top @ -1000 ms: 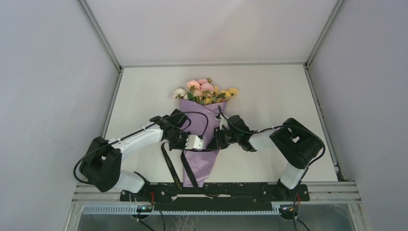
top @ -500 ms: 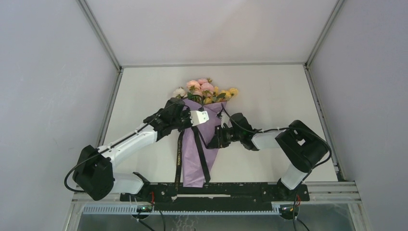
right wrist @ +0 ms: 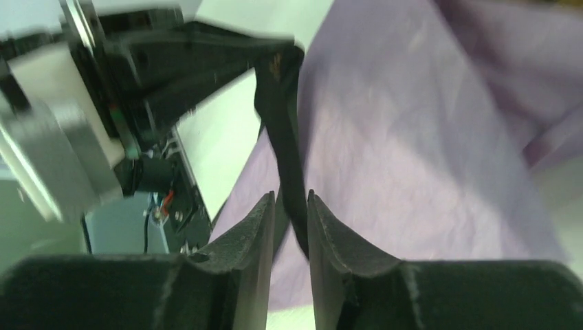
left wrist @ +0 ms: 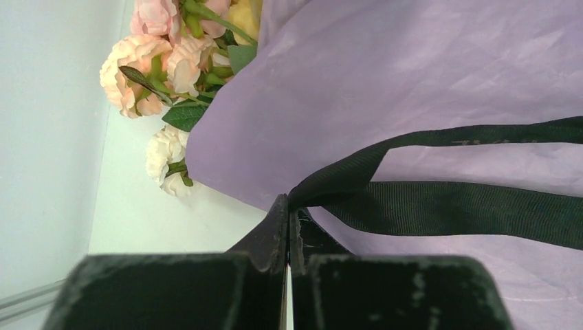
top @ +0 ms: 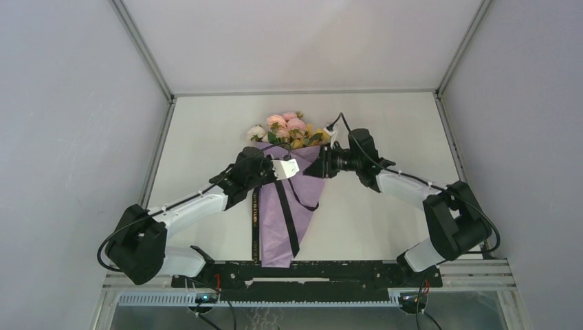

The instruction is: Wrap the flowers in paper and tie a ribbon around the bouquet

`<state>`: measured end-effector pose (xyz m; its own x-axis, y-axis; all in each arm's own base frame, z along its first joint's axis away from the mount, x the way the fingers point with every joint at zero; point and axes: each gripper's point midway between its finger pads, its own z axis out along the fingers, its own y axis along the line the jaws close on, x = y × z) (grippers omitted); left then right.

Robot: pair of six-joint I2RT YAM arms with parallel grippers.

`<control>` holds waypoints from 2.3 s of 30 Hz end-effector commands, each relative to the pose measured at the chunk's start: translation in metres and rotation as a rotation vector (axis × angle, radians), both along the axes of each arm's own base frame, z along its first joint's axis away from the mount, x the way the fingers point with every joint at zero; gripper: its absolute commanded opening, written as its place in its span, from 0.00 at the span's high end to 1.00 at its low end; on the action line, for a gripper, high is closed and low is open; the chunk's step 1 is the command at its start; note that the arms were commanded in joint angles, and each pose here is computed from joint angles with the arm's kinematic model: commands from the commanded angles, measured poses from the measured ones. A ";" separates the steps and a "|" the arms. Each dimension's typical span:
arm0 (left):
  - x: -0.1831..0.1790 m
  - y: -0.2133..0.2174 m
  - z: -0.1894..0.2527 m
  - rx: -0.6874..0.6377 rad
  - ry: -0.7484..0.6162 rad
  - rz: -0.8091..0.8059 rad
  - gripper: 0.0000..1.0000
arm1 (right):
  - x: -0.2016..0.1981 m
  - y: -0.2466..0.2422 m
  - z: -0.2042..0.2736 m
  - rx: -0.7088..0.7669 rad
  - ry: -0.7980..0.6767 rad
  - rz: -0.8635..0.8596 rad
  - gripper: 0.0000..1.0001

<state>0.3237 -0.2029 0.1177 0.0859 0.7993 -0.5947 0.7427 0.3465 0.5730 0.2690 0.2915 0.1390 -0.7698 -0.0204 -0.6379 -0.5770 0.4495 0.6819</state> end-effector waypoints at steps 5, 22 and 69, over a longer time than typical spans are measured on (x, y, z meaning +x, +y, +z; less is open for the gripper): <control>0.000 -0.016 0.012 -0.101 -0.039 -0.032 1.00 | 0.056 0.042 -0.008 -0.033 -0.006 -0.001 0.74; -0.003 -0.016 0.008 -0.122 -0.004 -0.013 1.00 | 0.015 0.102 -0.045 0.015 0.052 0.227 0.54; -0.004 -0.025 0.006 -0.181 0.080 0.006 1.00 | 0.024 0.097 -0.050 0.159 0.067 0.028 0.42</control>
